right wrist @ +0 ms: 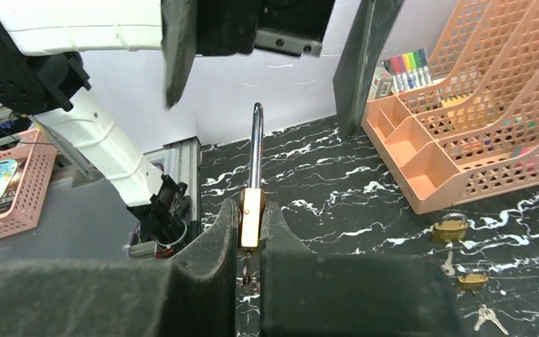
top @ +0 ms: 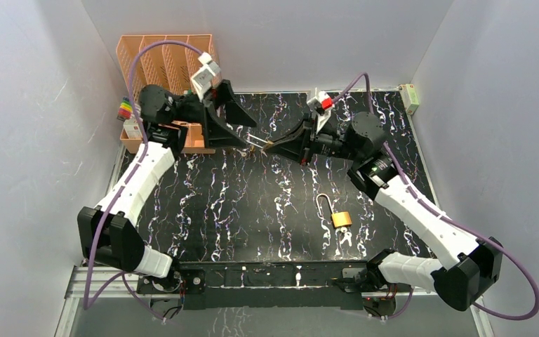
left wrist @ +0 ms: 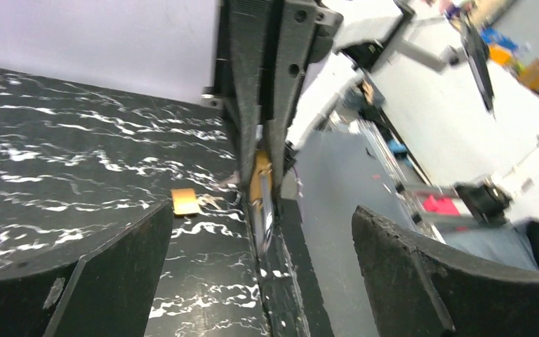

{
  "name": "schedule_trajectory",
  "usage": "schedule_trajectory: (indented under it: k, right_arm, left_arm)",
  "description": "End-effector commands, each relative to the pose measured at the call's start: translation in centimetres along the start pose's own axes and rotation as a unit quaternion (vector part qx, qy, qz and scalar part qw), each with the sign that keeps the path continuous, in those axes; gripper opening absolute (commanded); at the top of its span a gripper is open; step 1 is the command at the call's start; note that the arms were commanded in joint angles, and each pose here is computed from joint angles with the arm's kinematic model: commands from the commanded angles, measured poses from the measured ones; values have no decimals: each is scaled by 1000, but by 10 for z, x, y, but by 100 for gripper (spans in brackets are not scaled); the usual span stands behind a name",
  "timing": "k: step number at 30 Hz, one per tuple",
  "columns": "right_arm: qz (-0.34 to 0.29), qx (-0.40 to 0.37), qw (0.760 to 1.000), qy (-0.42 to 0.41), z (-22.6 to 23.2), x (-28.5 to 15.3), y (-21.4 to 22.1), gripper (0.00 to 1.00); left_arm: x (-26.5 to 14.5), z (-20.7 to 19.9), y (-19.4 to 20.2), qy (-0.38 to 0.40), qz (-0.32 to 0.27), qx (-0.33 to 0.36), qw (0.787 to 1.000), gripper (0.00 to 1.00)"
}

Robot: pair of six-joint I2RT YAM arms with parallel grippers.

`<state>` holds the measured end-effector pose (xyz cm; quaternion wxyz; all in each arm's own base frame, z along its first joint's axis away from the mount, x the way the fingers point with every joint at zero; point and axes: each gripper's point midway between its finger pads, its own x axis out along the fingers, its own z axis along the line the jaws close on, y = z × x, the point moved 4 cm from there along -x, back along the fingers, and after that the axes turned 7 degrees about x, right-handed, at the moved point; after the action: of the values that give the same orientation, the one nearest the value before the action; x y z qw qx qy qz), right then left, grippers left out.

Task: Lock with the key
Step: Lock the lock.

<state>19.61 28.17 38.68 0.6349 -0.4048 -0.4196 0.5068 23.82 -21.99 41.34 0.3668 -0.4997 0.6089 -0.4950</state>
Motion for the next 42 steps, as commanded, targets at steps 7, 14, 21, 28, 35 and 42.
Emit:
schedule_trajectory:
  k: [7,14,21,28,35,42]
  right_arm:
    - [13,-56,997,60,17,-38,-39,0]
    - [23,-54,995,76,17,-39,-49,0]
    - [30,-51,996,67,20,-35,-61,0]
    - [48,-18,999,18,21,-21,-60,0]
    - [48,31,998,-22,8,-1,-55,0]
    - [35,33,998,-49,6,11,-68,0]
  left_arm:
    - [-114,46,-31,-489,-99,91,862,98]
    - [-96,39,3,-365,42,61,928,98]
    - [-64,-22,29,-100,23,-23,994,98]
    - [-58,-30,20,-44,-35,42,998,93]
    - [-63,-46,-18,-49,-54,111,991,84]
    - [-81,-4,-38,-65,-52,98,992,87]
